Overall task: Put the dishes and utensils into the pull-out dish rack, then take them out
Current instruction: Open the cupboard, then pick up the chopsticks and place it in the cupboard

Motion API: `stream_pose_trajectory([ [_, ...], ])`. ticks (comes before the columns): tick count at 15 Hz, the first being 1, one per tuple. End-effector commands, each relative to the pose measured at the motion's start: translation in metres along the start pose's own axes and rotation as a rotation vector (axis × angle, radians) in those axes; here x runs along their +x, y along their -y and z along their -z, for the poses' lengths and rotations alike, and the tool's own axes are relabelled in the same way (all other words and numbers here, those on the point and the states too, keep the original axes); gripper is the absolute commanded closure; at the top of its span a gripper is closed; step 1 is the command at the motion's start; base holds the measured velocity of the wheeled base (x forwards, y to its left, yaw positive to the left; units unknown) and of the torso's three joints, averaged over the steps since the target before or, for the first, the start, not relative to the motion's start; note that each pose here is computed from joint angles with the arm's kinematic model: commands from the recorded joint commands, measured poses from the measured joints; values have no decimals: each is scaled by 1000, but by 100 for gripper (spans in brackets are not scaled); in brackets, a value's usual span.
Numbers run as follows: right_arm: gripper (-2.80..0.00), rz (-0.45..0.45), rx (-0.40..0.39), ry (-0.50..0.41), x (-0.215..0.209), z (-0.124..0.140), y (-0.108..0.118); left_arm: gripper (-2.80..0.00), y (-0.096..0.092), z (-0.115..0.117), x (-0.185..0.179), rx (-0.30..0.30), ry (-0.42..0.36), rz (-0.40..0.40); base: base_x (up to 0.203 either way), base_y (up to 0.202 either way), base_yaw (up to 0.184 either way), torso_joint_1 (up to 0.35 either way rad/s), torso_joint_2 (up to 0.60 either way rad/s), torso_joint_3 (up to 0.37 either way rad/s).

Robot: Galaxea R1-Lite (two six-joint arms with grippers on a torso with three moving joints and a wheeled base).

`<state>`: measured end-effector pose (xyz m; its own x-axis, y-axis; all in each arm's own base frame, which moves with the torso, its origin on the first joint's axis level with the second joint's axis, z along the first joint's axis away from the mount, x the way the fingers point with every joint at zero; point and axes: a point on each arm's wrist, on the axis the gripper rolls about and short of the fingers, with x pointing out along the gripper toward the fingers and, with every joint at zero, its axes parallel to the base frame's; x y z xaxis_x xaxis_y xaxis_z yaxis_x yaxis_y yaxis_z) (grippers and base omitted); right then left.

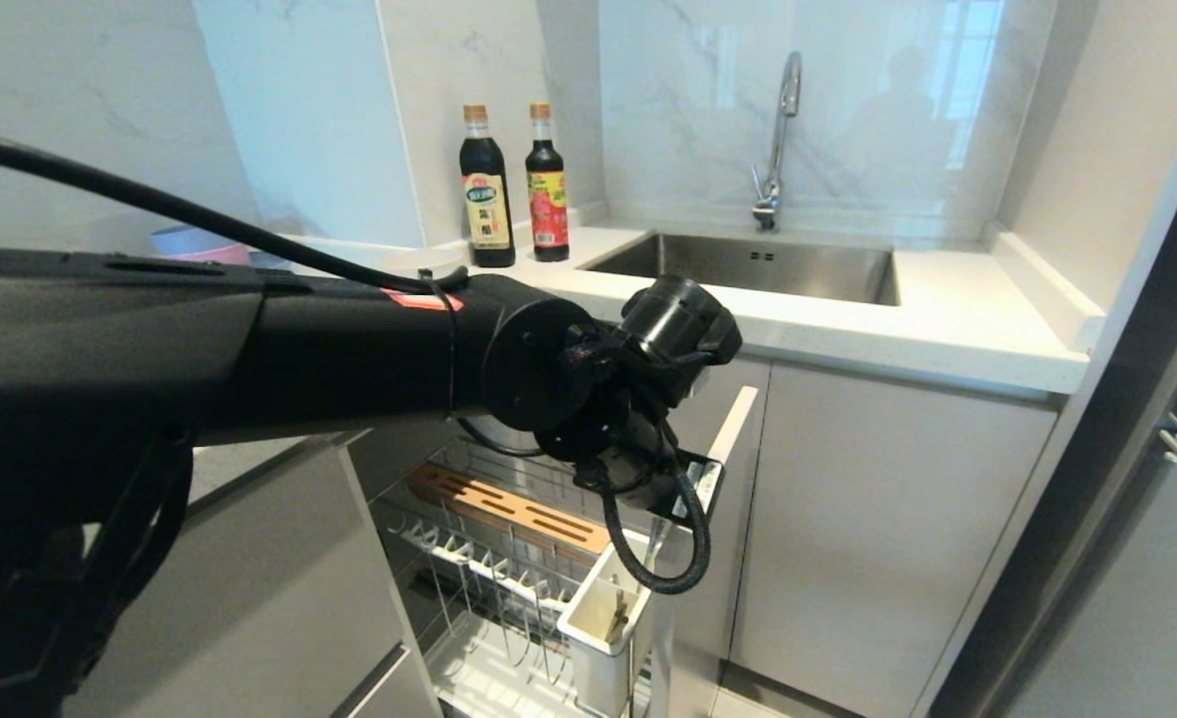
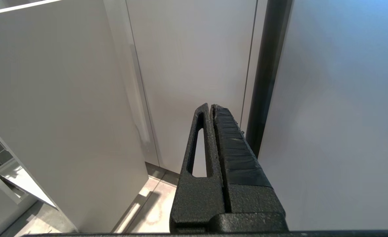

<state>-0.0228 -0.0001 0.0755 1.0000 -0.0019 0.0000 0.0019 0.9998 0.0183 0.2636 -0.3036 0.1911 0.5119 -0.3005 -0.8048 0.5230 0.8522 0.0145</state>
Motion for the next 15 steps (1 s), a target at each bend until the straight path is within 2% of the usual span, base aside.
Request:
stream_pose_trajectory([
  [1, 0, 0, 0, -2, 0, 0, 0, 0, -7, -3, -8, -23, 20, -10, 0, 0, 0, 0, 0, 0],
  [6, 0, 0, 0, -2, 0, 0, 0, 0, -38, -11, -42, -93, 103, -100, 0, 0, 0, 0, 0, 0],
  [9, 0, 0, 0, -2, 0, 0, 0, 0, -66, -10, -92, -158, 201, -129, 0, 0, 0, 0, 0, 0],
  [12, 0, 0, 0, -2, 0, 0, 0, 0, -99, 10, -160, -265, 327, -150, 0, 0, 0, 0, 0, 0],
  [15, 0, 0, 0, -2, 0, 0, 0, 0, -132, 54, -243, -369, 502, -198, 0, 0, 0, 0, 0, 0],
])
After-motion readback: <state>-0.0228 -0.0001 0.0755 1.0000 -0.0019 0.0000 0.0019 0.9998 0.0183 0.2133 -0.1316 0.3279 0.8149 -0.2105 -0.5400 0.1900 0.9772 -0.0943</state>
